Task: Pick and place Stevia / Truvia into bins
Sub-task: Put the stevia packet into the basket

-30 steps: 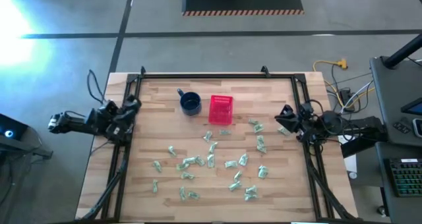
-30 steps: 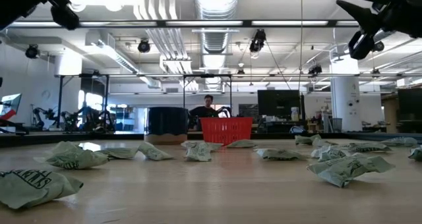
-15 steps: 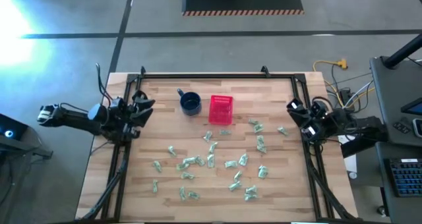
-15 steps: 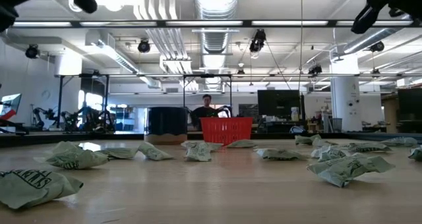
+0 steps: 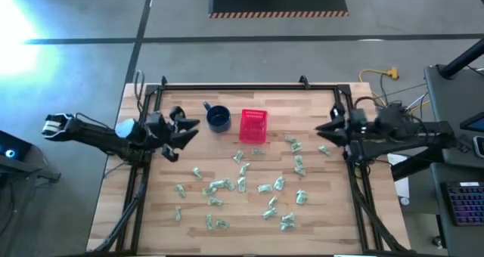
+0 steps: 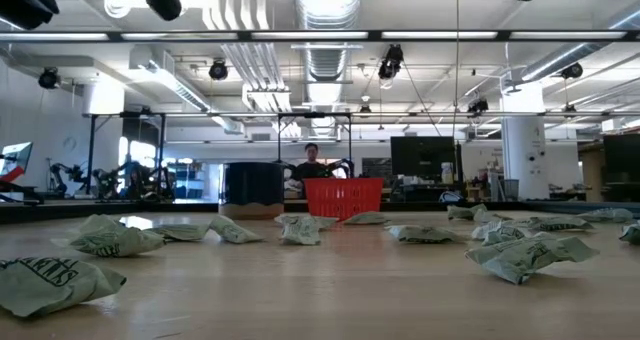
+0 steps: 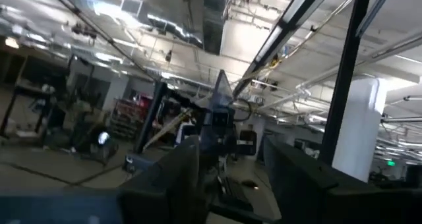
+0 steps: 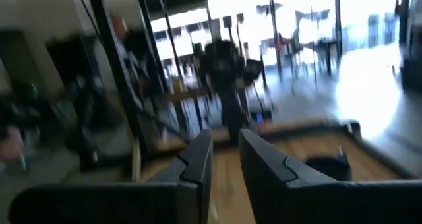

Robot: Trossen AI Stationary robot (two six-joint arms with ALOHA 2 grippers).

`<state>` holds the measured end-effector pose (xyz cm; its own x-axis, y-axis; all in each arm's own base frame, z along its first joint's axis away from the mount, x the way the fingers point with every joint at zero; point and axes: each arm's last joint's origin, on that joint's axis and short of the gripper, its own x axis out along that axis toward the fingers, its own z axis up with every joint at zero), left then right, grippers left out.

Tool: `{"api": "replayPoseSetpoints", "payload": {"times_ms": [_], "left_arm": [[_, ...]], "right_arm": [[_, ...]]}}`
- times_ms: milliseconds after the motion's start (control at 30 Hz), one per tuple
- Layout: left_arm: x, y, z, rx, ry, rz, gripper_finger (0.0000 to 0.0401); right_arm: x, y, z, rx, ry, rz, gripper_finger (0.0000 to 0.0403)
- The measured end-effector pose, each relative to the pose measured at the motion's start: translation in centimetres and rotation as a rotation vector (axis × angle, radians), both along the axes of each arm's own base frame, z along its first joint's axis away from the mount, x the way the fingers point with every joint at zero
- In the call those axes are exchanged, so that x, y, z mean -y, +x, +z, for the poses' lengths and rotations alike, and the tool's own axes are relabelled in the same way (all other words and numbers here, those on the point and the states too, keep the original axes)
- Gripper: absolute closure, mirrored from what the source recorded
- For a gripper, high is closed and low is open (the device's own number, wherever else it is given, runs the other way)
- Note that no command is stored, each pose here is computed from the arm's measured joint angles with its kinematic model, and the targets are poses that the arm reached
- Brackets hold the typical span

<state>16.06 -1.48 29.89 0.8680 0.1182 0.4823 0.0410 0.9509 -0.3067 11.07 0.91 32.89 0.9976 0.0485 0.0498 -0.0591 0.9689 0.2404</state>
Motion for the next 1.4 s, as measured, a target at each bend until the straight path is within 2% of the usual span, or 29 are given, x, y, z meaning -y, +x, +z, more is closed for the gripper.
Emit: {"api": "replayPoseSetpoints", "payload": {"times_ms": [167, 367, 600, 733, 933, 1167, 1400], "left_arm": [[0.3, 0.6, -0.5, -0.036, -0.052, -0.107, 0.0246], [0.4, 1.3, -1.3, -0.100, -0.091, -0.156, 0.0246], [0.6, 2.4, -2.3, -0.166, -0.129, -0.180, 0.0246], [0.7, 3.1, -3.0, -0.204, -0.128, -0.178, 0.0246], [0.8, 3.8, -3.7, -0.246, -0.143, -0.181, 0.0246], [0.9, 4.3, -4.3, -0.276, -0.150, -0.182, 0.0246], [0.9, 4.3, -4.3, -0.275, -0.148, -0.181, 0.0246]], "right_arm": [[-0.1, 1.7, 0.5, -0.329, -0.007, -0.021, 0.0335], [-0.3, 3.8, -0.5, -0.647, -0.057, -0.037, 0.0335], [-0.3, 4.9, -4.1, -0.989, 0.002, -0.089, 0.0335], [-0.2, 4.5, -6.2, -1.171, 0.068, -0.193, 0.0335], [0.4, 3.4, -7.6, -1.272, 0.190, -0.517, 0.0334], [0.3, 2.9, -8.9, -1.336, 0.320, -0.581, 0.0299], [0.4, 2.1, -11.2, -1.399, 0.387, -0.676, 0.0246]]}}
